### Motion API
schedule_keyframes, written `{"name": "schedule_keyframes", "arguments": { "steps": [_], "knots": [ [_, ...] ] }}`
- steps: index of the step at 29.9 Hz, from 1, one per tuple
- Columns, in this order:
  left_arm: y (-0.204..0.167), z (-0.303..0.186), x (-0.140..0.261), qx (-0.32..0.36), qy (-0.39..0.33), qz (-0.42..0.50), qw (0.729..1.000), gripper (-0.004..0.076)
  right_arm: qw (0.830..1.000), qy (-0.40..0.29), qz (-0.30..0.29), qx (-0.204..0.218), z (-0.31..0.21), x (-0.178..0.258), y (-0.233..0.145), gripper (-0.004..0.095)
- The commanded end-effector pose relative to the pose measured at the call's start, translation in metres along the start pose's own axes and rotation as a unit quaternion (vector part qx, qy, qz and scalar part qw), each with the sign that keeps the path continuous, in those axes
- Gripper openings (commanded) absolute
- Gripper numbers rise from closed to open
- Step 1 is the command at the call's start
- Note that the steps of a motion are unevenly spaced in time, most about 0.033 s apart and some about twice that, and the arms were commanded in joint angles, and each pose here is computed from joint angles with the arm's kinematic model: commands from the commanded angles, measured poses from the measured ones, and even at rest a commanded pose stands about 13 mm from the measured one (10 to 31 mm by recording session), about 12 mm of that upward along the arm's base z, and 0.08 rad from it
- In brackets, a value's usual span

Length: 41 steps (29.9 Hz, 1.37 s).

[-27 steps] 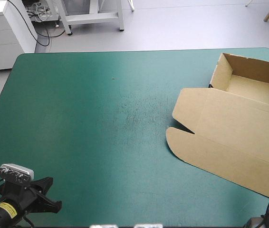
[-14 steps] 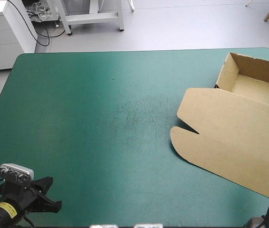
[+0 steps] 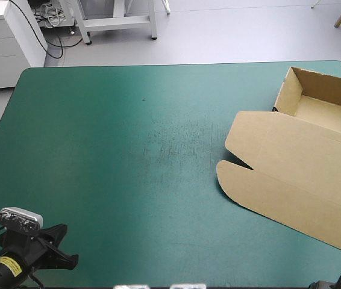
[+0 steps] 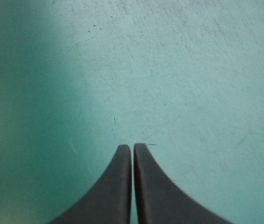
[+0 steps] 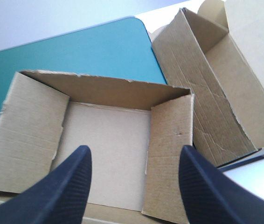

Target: Fold the box

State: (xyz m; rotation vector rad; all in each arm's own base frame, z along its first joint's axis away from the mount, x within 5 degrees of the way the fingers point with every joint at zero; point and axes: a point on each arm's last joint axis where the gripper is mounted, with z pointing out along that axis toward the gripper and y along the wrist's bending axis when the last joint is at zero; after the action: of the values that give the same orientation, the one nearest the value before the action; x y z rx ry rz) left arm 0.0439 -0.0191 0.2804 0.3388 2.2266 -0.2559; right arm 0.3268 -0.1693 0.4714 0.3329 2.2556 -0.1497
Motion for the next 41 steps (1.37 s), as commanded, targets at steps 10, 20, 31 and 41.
{"name": "schedule_keyframes", "arguments": {
  "steps": [10, 20, 31, 41],
  "knots": [
    [-0.002, -0.003, -0.011, 0.008, -0.035, -0.004, 0.999, -0.0008, 0.982, -0.119, -0.109, -0.100, -0.144, 0.031, 0.100, 0.0064],
    [-0.003, -0.003, -0.011, 0.015, -0.035, -0.010, 0.999, -0.0008, 0.974, -0.062, -0.163, -0.144, -0.154, 0.150, 0.110, -0.0017],
    [-0.005, -0.003, -0.011, 0.026, -0.034, -0.018, 0.999, -0.0008, 0.972, -0.072, -0.156, -0.159, -0.131, 0.279, 0.100, -0.0017],
    [-0.005, -0.003, -0.011, 0.026, -0.034, -0.018, 0.999, -0.0008, 0.970, -0.123, -0.139, -0.158, -0.122, 0.337, 0.094, -0.0020]
  ]
}}
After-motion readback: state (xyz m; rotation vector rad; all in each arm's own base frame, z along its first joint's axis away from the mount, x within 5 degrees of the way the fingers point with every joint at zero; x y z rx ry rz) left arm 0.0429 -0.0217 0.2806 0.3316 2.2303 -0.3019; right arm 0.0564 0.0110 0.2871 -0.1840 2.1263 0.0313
